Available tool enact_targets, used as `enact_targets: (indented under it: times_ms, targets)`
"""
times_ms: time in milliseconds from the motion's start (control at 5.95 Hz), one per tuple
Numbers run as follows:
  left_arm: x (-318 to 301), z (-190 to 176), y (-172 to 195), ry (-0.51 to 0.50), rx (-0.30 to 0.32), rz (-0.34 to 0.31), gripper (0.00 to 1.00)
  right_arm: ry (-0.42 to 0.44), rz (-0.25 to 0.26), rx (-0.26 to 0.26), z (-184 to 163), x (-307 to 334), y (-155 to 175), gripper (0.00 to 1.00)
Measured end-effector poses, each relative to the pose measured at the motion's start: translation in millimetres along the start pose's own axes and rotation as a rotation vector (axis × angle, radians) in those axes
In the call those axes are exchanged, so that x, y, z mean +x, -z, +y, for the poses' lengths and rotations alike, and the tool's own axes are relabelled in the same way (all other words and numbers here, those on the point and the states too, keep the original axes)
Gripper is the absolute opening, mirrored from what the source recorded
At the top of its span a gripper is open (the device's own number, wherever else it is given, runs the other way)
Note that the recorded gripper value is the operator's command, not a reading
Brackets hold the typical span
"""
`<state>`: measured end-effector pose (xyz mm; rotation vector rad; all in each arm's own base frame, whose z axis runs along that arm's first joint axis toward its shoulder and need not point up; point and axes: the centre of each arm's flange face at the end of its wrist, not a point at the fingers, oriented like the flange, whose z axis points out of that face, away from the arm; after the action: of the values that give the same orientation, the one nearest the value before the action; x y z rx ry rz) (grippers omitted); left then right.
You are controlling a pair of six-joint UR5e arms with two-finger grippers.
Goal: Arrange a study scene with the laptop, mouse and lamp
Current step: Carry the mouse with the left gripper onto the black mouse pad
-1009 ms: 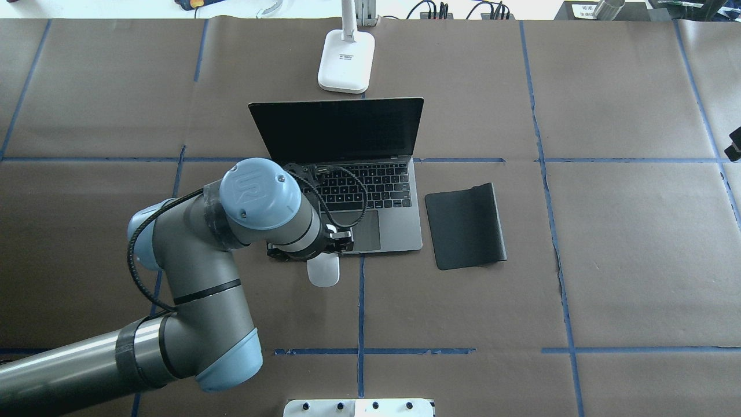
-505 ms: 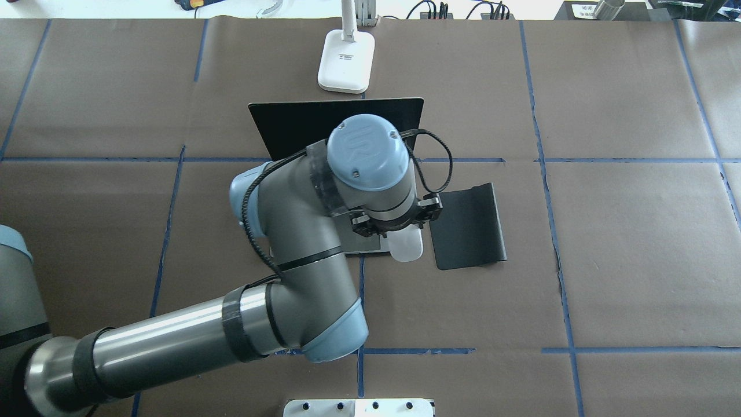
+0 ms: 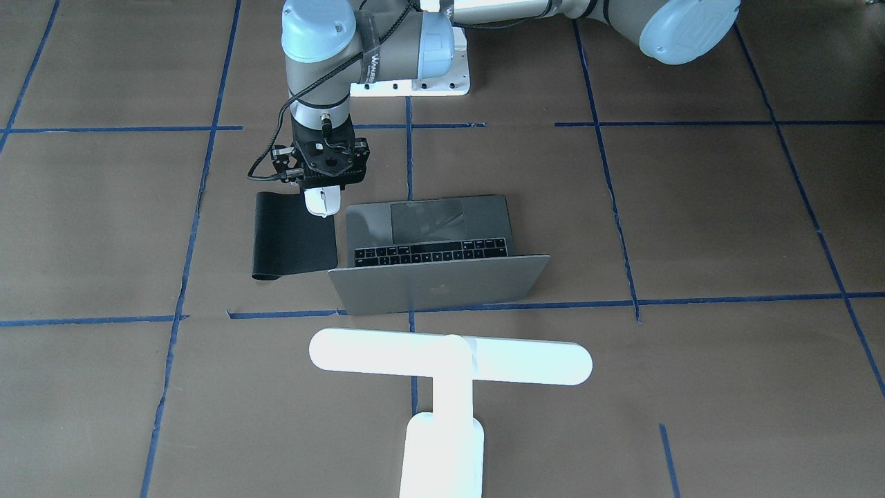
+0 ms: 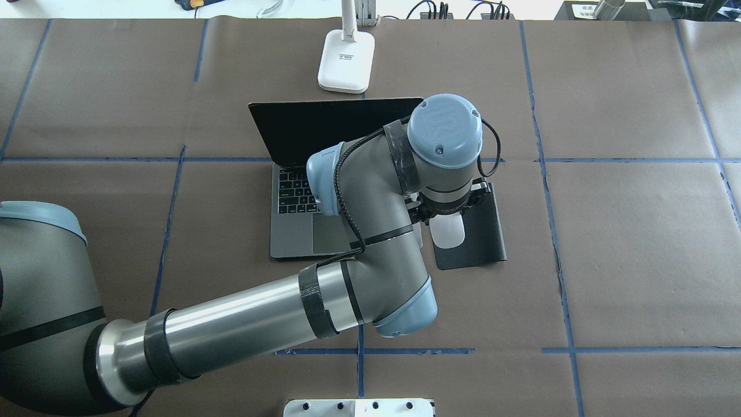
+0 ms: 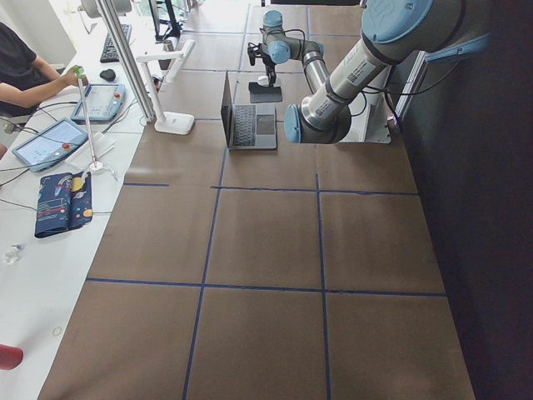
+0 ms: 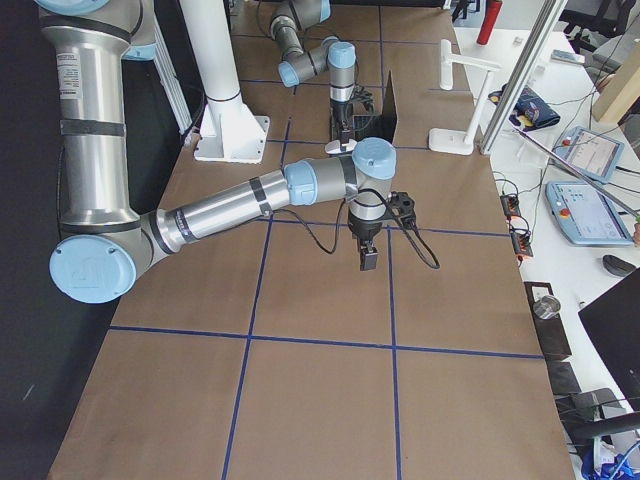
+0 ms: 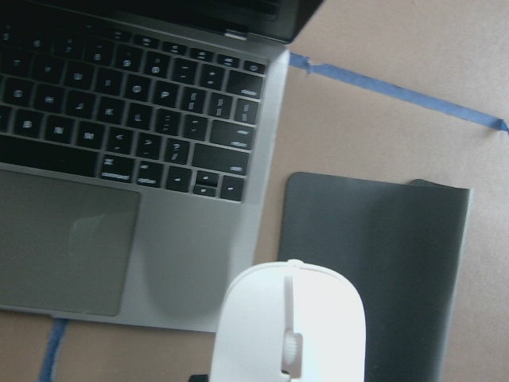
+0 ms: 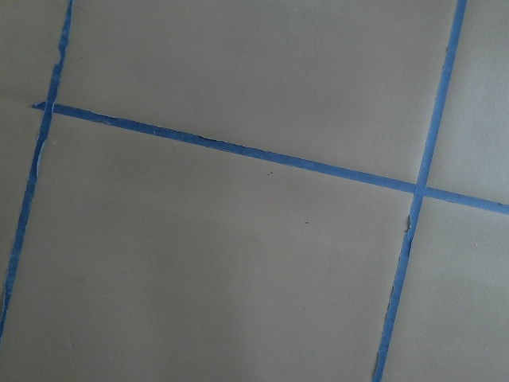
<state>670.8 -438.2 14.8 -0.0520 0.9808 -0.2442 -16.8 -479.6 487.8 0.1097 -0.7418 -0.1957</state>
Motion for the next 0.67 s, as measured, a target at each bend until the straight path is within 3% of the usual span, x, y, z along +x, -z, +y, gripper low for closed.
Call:
enact_targets:
  times_ms: [673]
  targets:
    - [22,-16,-48,-0.009,0.013,0.027,0.35,0.003,0.003,0.004,4,-1,2,1.0]
